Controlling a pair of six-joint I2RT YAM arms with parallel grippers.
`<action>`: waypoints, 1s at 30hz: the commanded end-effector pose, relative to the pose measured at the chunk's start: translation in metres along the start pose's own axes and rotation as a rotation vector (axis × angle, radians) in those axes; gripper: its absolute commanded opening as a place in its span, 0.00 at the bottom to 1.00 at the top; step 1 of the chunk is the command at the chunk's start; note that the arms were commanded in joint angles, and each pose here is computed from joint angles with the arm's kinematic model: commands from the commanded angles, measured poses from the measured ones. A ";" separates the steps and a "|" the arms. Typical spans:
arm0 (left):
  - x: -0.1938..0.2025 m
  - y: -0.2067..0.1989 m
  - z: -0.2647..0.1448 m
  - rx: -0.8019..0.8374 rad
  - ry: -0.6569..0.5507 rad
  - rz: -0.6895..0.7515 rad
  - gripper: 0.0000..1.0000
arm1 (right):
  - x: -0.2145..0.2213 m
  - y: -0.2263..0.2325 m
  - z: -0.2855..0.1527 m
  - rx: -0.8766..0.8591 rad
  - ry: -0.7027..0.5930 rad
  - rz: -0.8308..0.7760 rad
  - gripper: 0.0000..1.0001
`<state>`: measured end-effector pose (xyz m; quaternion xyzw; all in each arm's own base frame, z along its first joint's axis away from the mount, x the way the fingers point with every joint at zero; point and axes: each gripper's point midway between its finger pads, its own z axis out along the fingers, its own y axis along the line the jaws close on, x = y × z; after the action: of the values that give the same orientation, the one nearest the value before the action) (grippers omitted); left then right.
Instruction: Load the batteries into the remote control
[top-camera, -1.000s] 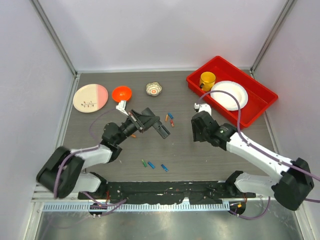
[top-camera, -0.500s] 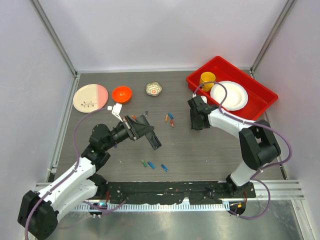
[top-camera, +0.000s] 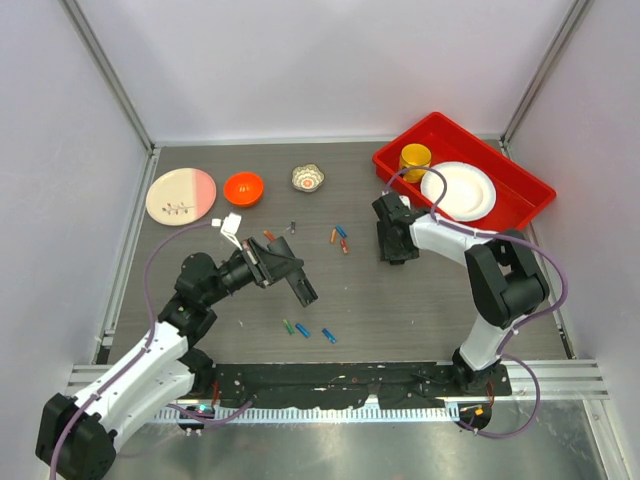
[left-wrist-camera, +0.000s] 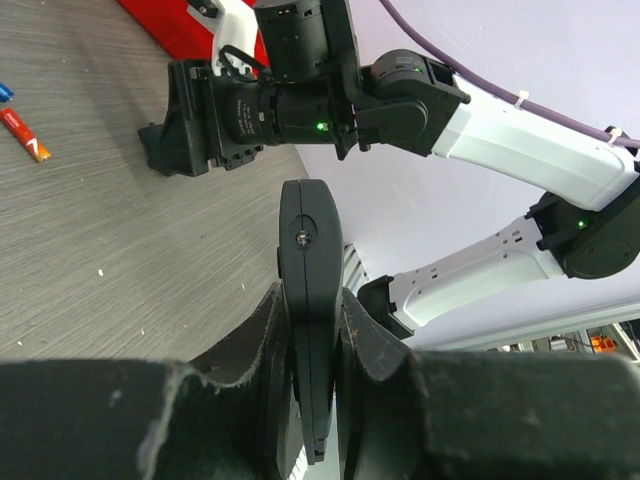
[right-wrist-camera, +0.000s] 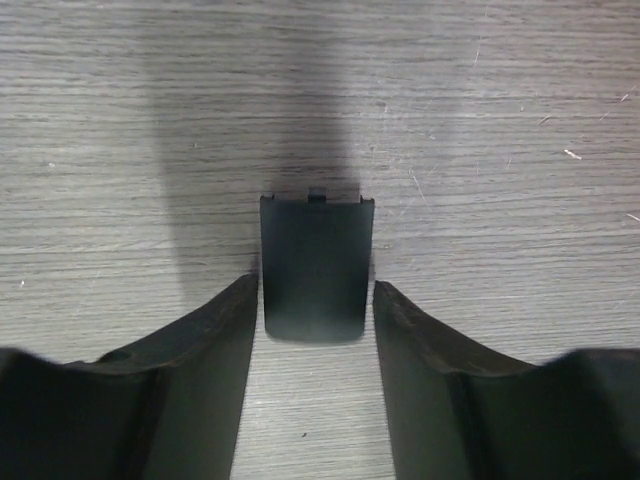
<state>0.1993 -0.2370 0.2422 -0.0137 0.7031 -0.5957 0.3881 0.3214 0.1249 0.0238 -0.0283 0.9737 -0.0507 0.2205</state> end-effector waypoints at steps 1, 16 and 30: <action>-0.002 0.000 -0.002 -0.008 -0.009 0.015 0.00 | -0.004 0.000 -0.001 -0.006 -0.015 0.009 0.60; -0.036 0.005 -0.023 -0.085 -0.237 -0.008 0.00 | -0.051 0.096 -0.114 -0.355 -0.475 -0.114 0.73; -0.038 0.013 -0.034 -0.035 -0.238 -0.065 0.00 | -0.107 0.202 -0.063 -0.388 -0.510 0.012 0.65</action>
<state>0.2186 -0.1854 0.2390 -0.1289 0.6848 -0.5625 0.4450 0.3340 0.3058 0.0757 -0.1431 0.8967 0.1334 0.3971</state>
